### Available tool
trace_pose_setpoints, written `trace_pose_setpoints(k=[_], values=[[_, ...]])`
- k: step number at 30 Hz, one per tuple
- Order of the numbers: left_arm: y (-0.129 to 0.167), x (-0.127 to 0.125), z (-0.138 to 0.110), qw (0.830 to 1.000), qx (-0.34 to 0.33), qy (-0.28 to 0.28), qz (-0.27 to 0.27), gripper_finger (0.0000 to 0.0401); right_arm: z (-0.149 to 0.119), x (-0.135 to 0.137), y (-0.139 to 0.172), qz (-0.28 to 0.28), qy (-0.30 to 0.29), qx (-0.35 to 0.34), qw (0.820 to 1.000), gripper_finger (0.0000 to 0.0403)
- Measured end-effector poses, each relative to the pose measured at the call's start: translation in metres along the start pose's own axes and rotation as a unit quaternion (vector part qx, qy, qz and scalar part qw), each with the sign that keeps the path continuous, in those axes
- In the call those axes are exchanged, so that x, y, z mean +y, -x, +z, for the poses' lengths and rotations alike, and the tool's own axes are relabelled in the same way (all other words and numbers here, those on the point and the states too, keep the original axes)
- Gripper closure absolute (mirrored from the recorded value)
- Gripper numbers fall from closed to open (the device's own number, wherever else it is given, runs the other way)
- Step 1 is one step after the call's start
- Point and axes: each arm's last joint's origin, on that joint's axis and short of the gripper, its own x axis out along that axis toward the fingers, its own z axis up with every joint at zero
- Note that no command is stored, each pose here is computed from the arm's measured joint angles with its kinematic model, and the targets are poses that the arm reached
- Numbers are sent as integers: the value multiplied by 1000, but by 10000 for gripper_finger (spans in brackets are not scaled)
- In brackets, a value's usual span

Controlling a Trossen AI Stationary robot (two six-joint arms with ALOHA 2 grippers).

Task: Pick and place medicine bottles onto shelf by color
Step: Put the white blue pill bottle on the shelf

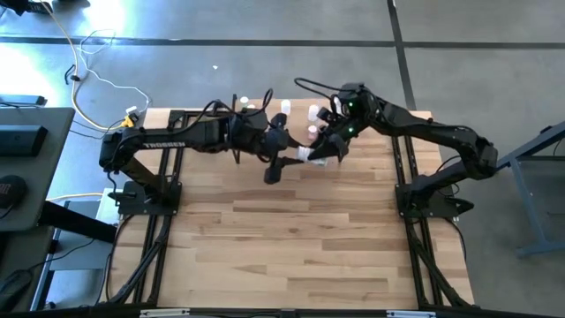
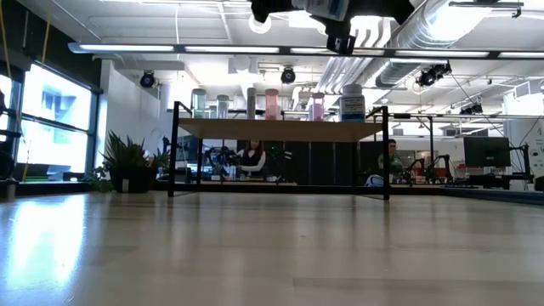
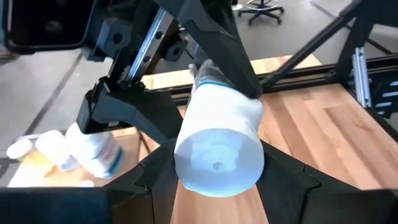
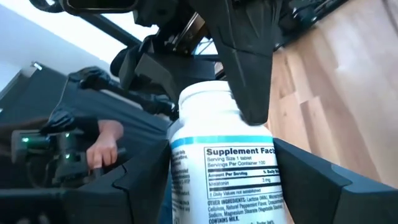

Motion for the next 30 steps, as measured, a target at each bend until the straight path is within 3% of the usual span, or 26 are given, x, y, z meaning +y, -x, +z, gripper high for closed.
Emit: trace_pose_setpoints(k=[14, 20, 30], values=[[1, 11, -1, 1000, -6, -5, 13, 238, 3, -4, 6, -8, -24, -11, 1000, 142], [2, 11, -1, 1000, -5, -8, 16, 240, 3, -4, 5, -20, 8, -15, 1000, 141], [2, 12, -1, 999, -4, -24, 23, 242, 3, -4, 5, -39, 7, -25, 999, 131]])
